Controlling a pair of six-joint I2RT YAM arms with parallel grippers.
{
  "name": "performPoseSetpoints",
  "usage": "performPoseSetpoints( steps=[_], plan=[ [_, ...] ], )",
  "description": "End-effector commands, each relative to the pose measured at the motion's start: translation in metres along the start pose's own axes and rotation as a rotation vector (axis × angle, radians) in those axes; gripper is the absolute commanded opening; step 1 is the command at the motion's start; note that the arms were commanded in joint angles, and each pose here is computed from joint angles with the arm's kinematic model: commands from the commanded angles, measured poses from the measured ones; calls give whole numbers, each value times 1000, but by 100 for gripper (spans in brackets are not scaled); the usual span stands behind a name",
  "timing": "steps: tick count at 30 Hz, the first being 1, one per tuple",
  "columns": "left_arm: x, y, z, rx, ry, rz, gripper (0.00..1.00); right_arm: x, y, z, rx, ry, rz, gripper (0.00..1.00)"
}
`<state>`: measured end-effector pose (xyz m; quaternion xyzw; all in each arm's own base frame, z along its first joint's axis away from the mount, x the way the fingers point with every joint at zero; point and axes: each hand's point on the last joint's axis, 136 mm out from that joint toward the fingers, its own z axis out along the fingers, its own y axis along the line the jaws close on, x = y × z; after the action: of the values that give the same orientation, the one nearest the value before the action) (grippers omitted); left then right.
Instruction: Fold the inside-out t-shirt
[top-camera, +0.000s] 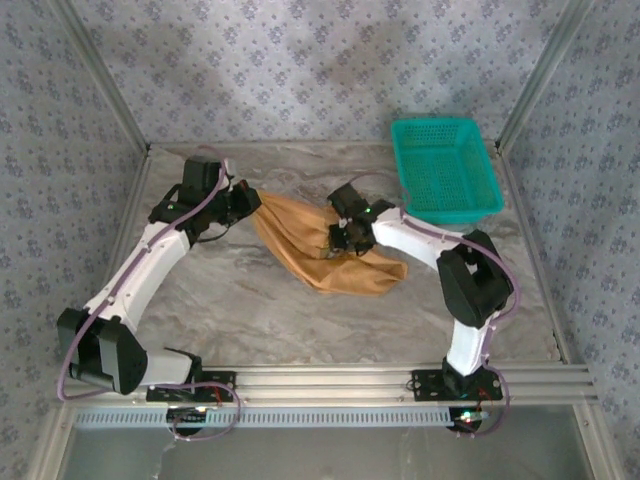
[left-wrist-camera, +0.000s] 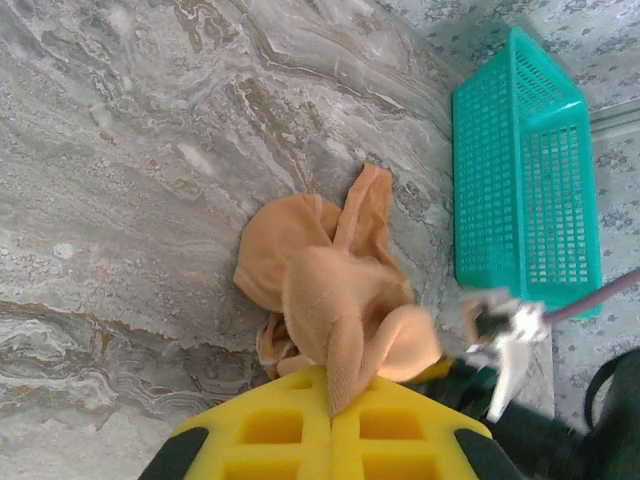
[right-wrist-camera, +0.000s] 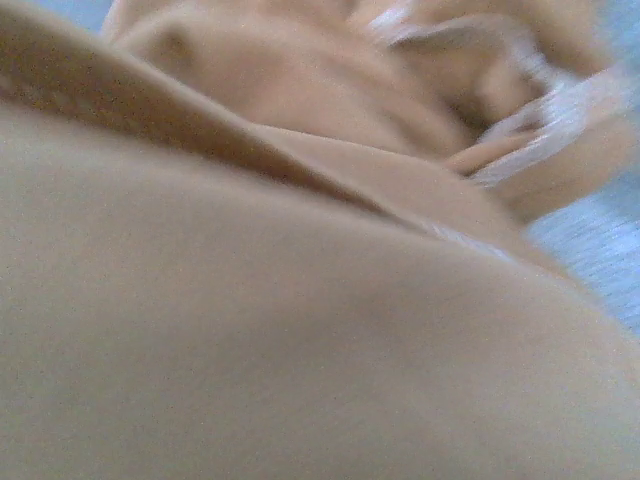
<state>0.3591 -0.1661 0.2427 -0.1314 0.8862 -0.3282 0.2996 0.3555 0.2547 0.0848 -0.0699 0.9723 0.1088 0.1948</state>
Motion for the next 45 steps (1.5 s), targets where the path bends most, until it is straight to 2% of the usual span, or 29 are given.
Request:
performPoseSetpoints(
  steps=[1,5,9,14,18,28,37,38,40,44,45],
  plan=[
    [-7,-7,-14,10,-34,31,0,-24,-12,-2,76,-58,6,34],
    [-8,-8,-14,11,-34,36,0,-21,-10,1,93,-49,-7,35],
    [-8,-7,-11,7,-30,36,0,-5,5,0,78,-42,-39,43],
    [-9,-7,-9,6,-24,38,0,11,22,-6,83,-61,-69,44],
    [-8,-8,-9,8,-23,35,0,14,21,3,73,-37,-43,44],
    [-6,-8,-15,7,-26,33,0,-26,10,36,89,-38,-4,41],
    [-4,-6,-15,1,-20,35,0,-40,9,51,111,-47,76,48],
    [-4,-5,-14,0,-20,34,0,-43,5,53,119,-51,101,47],
    [-5,-4,-14,0,-23,32,0,-52,-1,57,132,-81,150,38],
    [-8,-2,-18,6,-29,15,0,-68,-4,58,136,-114,214,5],
    [-10,-2,-20,10,-33,11,0,-74,-3,53,129,-118,212,0]
  ],
)
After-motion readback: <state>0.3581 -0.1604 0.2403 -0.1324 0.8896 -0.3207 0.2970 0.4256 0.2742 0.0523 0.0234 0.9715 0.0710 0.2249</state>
